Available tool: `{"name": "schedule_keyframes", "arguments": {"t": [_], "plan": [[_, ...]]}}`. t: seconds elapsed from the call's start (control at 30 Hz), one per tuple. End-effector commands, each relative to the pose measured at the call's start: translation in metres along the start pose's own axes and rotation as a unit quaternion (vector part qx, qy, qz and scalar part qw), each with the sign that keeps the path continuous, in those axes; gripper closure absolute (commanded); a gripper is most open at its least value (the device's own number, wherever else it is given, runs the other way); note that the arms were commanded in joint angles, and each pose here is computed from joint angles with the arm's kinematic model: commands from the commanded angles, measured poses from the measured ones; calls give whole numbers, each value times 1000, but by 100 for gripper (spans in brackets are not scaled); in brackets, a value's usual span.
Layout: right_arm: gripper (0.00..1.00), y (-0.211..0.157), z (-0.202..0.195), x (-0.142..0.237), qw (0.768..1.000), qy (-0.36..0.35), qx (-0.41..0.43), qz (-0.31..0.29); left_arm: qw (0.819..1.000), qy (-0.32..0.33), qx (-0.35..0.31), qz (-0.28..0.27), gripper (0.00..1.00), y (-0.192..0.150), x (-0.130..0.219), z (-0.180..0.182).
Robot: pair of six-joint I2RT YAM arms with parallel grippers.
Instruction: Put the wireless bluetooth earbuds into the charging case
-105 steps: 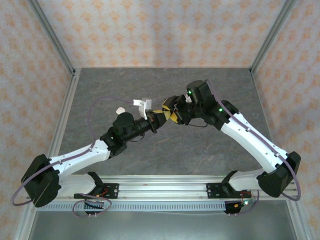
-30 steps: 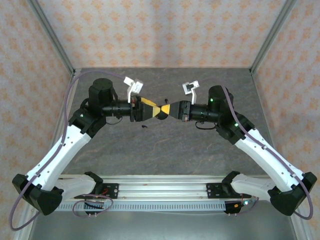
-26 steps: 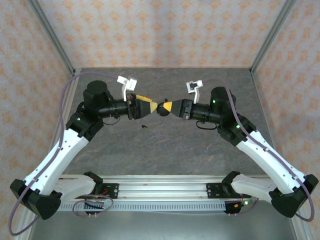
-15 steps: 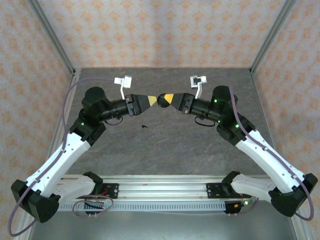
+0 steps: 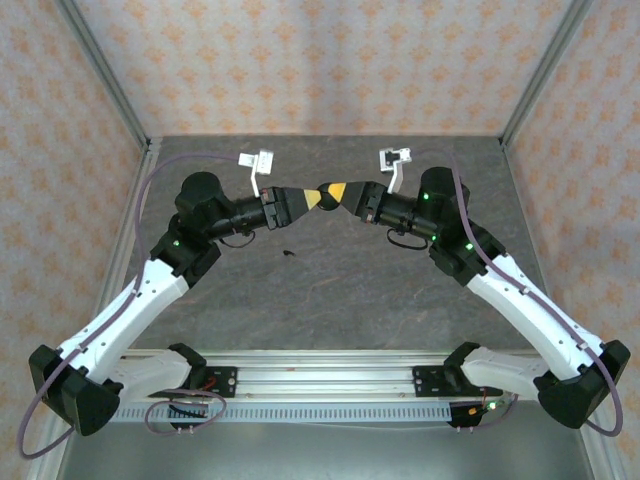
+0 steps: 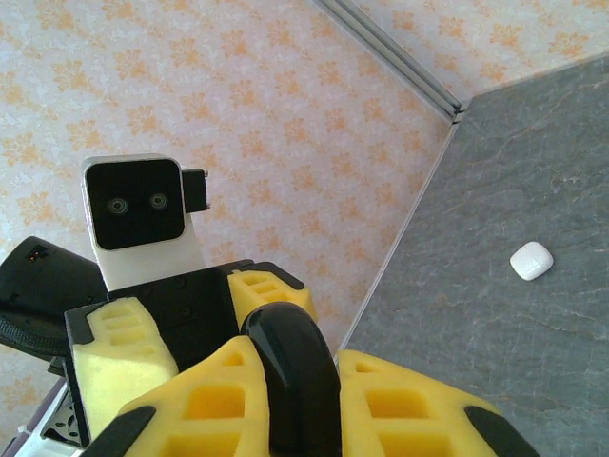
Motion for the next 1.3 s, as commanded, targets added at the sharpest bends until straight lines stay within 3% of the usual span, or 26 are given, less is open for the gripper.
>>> {"name": "schedule_keyframes", "arguments": {"t": [0.0,0.1,0.27,0.6,0.73,0.87,1.07,1.27], "plan": [[82,4,31,5,999,49,14,3,1000,-16,-16,13,54,-2,-5,-7],[82,5,32,6,999,50,16,3,1000,-1,-13,15,48,-5,-6,0],[82,6,33,6,999,49,14,2,1000,-6,-7,17,47,-9,-9,3],[82,5,31,5,999,44,9,3,999,-11,-16,27,67,-14,-6,-2],[82,5,29,9,999,33,12,-3,999,-5,-14,33,53,-15,-7,1],[82,6,29,13,999,29,16,-7,999,-6,-13,36,50,-16,-7,1],[82,4,27,13,1000,24,15,-3,999,-8,-13,40,57,-18,-5,0],[82,4,27,13,1000,24,15,-3,999,-12,-15,40,73,-20,-2,-3]]}}
Point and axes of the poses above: each hand's point on the last joint's axis, 136 mm out from that joint toward the fingers, its own x axis back along the fingers, its own z axis along the line the jaws close on, y = z × x, the point moved 3 cm from there along x, back along the fingers, and after that the axes turned 6 degrees about -x, right-handed, at the moved point
